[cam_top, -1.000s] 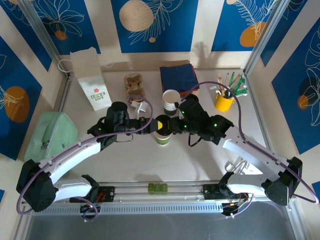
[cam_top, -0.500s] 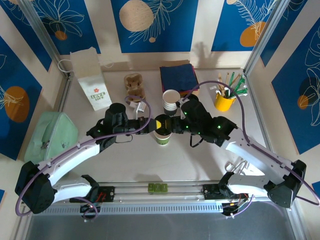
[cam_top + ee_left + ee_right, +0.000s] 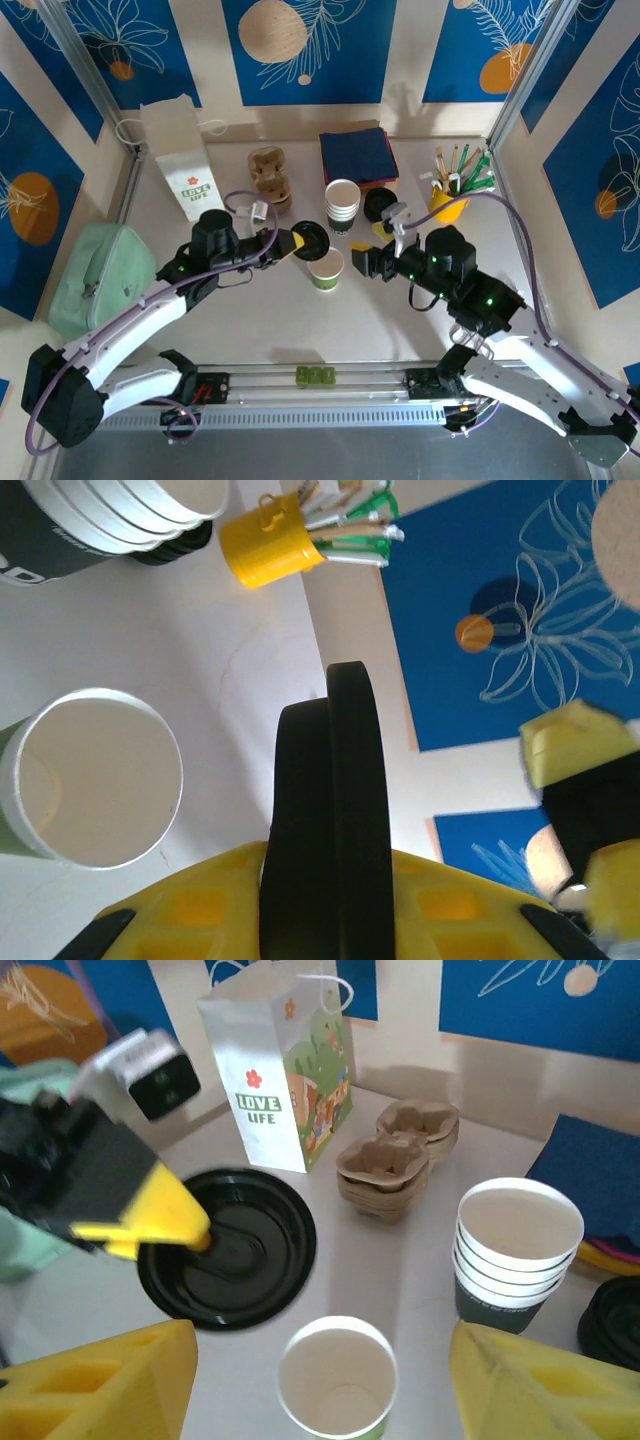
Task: Pack the takeout coffee
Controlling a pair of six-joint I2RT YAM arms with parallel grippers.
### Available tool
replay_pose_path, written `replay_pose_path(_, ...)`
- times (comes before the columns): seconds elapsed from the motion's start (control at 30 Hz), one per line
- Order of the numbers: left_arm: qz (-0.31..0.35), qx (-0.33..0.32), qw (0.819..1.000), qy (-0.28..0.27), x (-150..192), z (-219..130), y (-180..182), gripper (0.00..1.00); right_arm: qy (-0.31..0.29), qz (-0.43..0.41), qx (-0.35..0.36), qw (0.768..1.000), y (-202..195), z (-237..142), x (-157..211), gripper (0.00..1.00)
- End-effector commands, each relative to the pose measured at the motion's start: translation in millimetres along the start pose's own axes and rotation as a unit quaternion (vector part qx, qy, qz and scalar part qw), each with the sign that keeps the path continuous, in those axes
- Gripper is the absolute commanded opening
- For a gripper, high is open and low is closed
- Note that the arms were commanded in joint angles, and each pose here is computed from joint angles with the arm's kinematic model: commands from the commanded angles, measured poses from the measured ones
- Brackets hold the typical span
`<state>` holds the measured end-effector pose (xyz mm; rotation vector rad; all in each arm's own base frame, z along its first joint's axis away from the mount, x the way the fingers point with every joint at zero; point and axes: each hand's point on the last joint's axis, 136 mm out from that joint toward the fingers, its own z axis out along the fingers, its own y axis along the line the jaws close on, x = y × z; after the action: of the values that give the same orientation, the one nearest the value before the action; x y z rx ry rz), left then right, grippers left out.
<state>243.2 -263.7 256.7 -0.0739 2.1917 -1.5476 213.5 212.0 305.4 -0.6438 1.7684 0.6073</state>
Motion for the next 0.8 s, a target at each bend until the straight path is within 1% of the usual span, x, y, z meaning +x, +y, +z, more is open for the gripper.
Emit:
replay_pose_path(0.0, -0.055, -0.002, 0.998, -0.023, -6.8, -10.1, 6.4, 0.14, -0.079, -0.136, -0.051, 0.986, 18.9, 4.2, -11.3, 0.68)
replay_pose_path(0.03, -0.066, -0.004, 0.998, -0.025, -7.2, -11.3, 8.2, 0.15, -0.084, -0.182, -0.073, 0.977, 27.3, 5.3, -3.0, 0.67)
replay_pose_path(0.07, -0.078, -0.007, 0.996, -0.028, -7.5, -13.0, 11.0, 0.15, -0.096, -0.21, -0.077, 0.97, 31.1, 6.9, -1.9, 0.67)
replay_pose_path(0.17, -0.117, -0.013, 0.993, -0.029, -5.7, -13.8, 17.4, 0.15, -0.112, -0.262, -0.076, 0.956, 34.7, 16.7, 5.7, 0.67)
replay_pose_path(0.37, -0.166, -0.02, 0.986, -0.026, -1.9, -16.3, 20.5, 0.14, -0.092, -0.344, -0.067, 0.932, 36.4, 39.0, 17.3, 0.67)
replay_pose_path(0.43, -0.174, -0.026, 0.984, -0.024, -0.5, -17.3, 21.3, 0.14, -0.094, -0.368, -0.063, 0.923, 37.5, 44.8, 19.3, 0.66)
replay_pose_path(0.57, -0.189, -0.028, 0.981, -0.025, 0.7, -18.6, 22.5, 0.15, -0.1, -0.415, -0.081, 0.901, 47.5, 51.0, 25.7, 0.63)
replay_pose_path(0.63, -0.193, -0.03, 0.98, -0.024, 1.4, -19.0, 23.2, 0.15, -0.105, -0.424, -0.081, 0.896, 49.8, 53.5, 24.2, 0.63)
replay_pose_path(0.77, -0.196, -0.029, 0.98, -0.023, 1.4, -19.1, 22.0, 0.15, -0.103, -0.439, -0.088, 0.888, 53.6, 58.4, 24.0, 0.59)
